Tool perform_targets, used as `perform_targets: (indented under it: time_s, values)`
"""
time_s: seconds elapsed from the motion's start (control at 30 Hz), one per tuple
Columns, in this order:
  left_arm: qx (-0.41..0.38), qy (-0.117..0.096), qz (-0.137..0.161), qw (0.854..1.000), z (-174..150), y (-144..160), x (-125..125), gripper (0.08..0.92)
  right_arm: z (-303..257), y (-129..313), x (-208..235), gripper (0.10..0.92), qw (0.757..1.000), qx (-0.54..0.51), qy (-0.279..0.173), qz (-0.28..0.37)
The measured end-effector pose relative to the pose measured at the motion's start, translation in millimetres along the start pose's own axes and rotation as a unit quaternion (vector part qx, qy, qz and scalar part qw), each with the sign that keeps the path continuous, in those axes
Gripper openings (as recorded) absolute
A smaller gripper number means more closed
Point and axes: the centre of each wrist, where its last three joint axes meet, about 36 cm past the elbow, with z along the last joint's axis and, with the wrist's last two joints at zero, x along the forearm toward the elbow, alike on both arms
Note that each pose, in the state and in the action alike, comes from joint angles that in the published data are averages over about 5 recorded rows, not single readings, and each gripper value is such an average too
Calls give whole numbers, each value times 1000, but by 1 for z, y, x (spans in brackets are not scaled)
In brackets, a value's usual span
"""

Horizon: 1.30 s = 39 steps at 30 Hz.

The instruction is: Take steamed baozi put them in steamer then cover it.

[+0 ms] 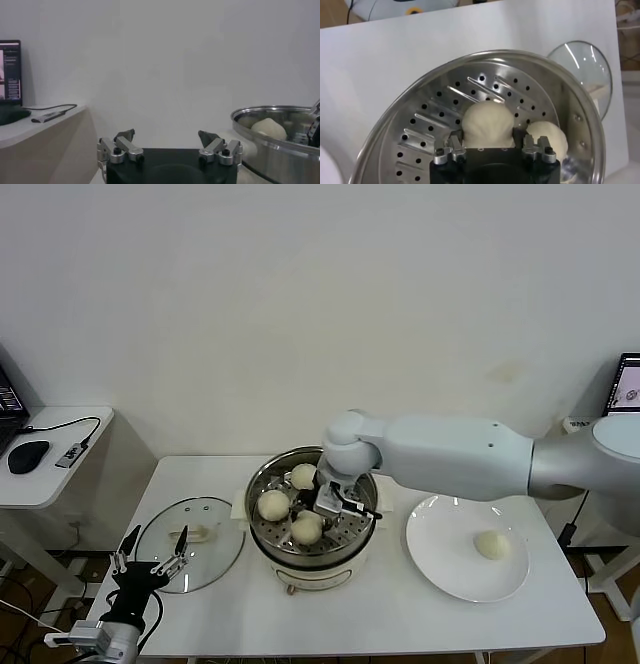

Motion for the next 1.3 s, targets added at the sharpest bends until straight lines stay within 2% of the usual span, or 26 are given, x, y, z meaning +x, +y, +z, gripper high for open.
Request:
perform_targets:
  time_s: [0.1,0.2,0.4,0.6,0.73,0.97,1.3]
  values:
    - [0,0,0,1000,0,0,0,823,1,2,5,790,1000,-1,4,2]
    - [-1,0,1,1000,0,0,-1,823,3,5,13,818,1000,-4,11,5]
    - [-2,-1,4,1000,-1,-1,-2,823,13,19,44,823,998,-39,35,17]
    - [-7,-3,6,1000,-3,1,-3,823,24,53,81,823,987,-141,69,32]
    - [-7,-3,9,1000,-2,0,-2,823,31,90,104,823,966,-237,95,44]
    - [-8,-3,14,1000,-2,-3,-2,823,40,170,126,823,913,-383,134,53]
    - [-10,-4,21,1000,-3,-6,0,823,48,277,112,823,854,-496,154,29]
